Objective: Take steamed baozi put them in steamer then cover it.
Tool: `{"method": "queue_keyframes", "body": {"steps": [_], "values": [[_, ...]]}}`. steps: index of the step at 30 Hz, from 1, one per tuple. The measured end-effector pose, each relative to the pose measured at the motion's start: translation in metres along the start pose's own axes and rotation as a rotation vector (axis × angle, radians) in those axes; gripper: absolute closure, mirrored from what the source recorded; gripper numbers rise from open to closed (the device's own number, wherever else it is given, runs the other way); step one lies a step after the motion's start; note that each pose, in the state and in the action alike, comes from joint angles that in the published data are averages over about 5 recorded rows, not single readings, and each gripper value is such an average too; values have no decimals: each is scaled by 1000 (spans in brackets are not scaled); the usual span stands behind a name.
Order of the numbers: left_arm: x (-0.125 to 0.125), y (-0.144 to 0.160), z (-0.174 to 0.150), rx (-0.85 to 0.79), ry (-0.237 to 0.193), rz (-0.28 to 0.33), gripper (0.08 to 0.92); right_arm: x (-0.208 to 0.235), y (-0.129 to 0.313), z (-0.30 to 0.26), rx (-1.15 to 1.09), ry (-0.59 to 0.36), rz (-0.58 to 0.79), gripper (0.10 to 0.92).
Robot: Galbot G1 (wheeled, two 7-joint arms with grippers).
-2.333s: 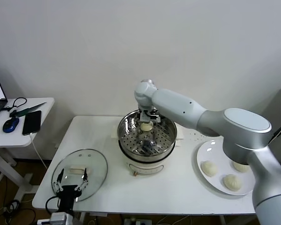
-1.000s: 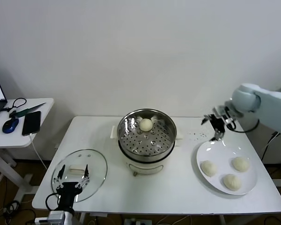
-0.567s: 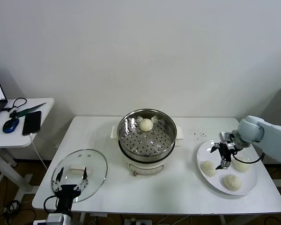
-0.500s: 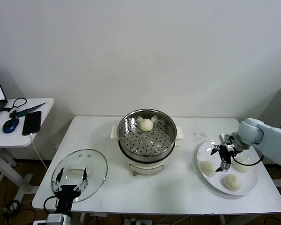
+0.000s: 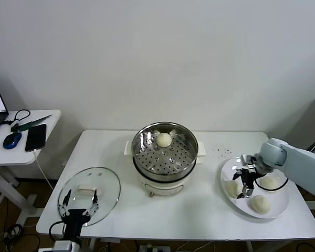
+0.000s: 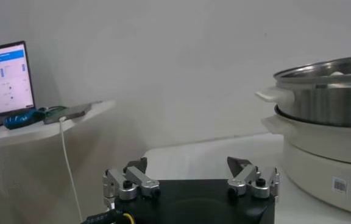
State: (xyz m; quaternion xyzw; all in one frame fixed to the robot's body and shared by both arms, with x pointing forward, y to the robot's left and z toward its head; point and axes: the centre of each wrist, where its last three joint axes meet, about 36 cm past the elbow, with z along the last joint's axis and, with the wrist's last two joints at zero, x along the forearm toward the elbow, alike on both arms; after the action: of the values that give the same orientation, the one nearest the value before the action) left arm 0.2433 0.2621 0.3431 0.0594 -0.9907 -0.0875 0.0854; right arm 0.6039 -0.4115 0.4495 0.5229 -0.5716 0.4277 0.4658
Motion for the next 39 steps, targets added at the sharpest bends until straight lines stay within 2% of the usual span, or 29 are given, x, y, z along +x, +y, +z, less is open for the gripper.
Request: {"method": "queue_keyframes", "body": {"steps": [7, 16, 24, 32, 39], "values": [[0, -1, 0, -3, 1, 0, 177, 1, -4, 4, -7, 4, -7, 327], [2, -1, 1, -2, 5, -3, 177, 20, -10, 2, 1, -10, 2, 367], [5, -2, -2, -10, 0, 8, 177, 97, -44, -26, 56, -21, 62, 369], [6, -9, -5, -4, -8, 29, 177, 187, -72, -96, 137, -43, 142, 369], [4, -14, -8, 5, -23, 41, 177, 223, -81, -169, 176, -96, 171, 369]]}}
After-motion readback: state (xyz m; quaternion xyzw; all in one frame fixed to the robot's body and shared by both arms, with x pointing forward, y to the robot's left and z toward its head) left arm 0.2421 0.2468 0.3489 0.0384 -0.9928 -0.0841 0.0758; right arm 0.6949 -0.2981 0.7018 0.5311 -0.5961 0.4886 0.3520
